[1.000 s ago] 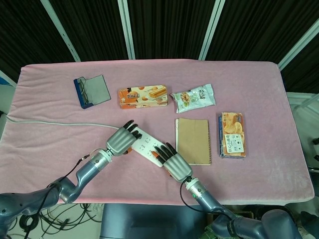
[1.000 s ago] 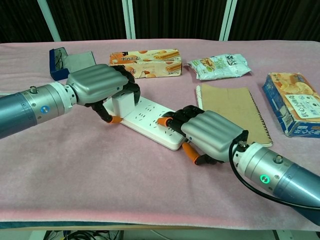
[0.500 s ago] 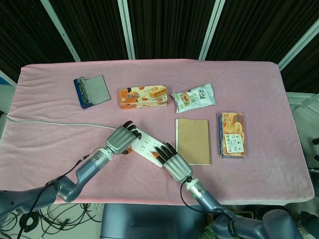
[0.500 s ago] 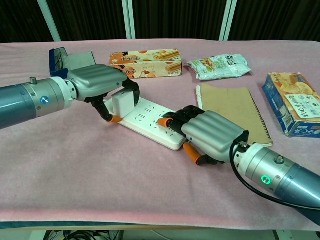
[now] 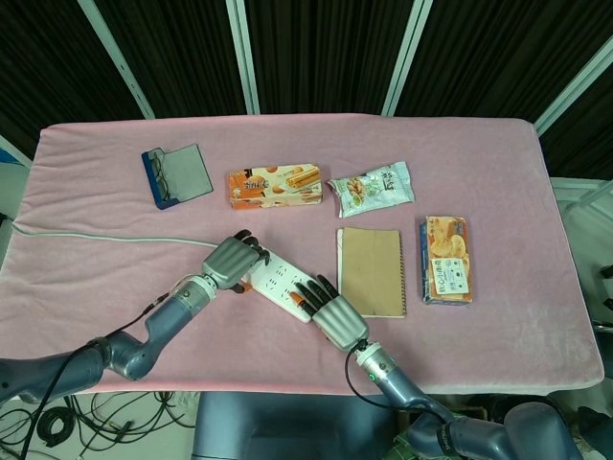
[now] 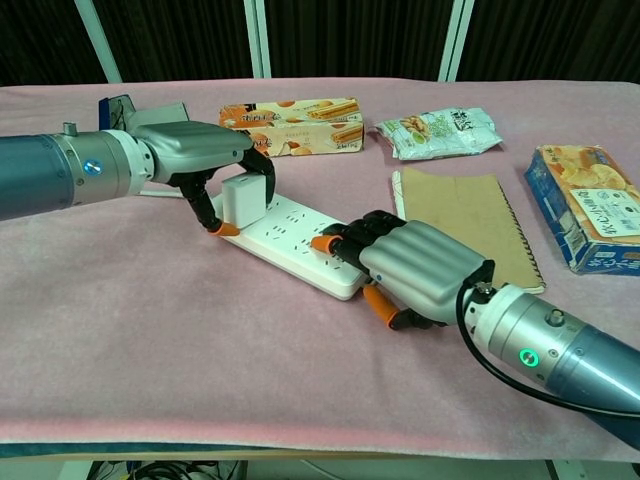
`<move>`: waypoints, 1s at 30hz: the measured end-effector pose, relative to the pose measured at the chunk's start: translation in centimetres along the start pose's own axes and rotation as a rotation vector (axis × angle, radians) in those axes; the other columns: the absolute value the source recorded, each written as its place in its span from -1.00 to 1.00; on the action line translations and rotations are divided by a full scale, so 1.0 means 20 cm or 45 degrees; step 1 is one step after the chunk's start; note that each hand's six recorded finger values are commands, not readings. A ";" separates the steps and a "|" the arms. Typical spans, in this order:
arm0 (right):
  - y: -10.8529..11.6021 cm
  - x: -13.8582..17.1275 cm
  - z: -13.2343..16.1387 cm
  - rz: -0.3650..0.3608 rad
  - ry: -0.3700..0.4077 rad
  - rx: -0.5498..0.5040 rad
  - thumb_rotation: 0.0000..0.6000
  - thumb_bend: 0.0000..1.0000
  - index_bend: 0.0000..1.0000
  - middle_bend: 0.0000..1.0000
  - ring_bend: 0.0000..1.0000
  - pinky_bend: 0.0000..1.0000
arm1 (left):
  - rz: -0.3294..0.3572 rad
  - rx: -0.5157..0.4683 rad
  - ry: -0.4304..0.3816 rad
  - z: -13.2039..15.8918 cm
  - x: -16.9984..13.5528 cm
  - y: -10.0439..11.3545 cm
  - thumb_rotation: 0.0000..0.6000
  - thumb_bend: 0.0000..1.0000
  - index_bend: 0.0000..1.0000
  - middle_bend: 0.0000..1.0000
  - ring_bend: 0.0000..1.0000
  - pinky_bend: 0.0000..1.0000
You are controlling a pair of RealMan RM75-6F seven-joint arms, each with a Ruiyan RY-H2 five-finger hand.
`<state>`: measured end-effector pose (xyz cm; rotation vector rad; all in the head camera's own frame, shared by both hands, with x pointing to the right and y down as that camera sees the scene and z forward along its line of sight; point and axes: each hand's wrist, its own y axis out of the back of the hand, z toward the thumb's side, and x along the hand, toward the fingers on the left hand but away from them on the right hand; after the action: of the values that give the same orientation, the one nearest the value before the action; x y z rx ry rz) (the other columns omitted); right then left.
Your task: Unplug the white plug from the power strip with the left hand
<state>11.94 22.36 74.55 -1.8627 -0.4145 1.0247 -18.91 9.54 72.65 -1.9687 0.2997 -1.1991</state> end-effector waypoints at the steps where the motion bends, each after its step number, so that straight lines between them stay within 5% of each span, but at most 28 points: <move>1: 0.00 0.00 0.00 0.001 0.000 0.000 1.00 0.34 -0.87 -0.81 -0.82 -0.91 | 0.007 -0.001 0.000 0.00 0.00 0.00 1.00 0.31 0.19 0.23 -0.57 -0.69; 11: -0.01 0.02 0.00 0.005 0.010 0.013 1.00 0.34 -0.87 -0.81 -0.82 -0.91 | 0.088 0.037 -0.036 0.05 -0.02 -0.01 1.00 0.31 0.24 0.27 -0.53 -0.60; 17: -0.02 0.02 -0.01 0.010 0.003 0.010 1.00 0.34 -0.87 -0.81 -0.82 -0.91 | 0.209 0.041 -0.094 0.06 -0.06 0.00 1.00 0.31 0.28 0.30 -0.47 -0.53; 30: -0.02 0.02 -0.02 0.019 0.001 0.015 1.00 0.34 -0.87 -0.81 -0.82 -0.91 | 0.375 -0.120 -0.130 0.02 -0.09 -0.01 1.00 0.31 0.30 0.31 -0.43 -0.48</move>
<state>12.52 22.68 74.77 -1.8581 -0.3939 1.0340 -19.45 10.88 71.57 -1.9762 0.5807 -0.9074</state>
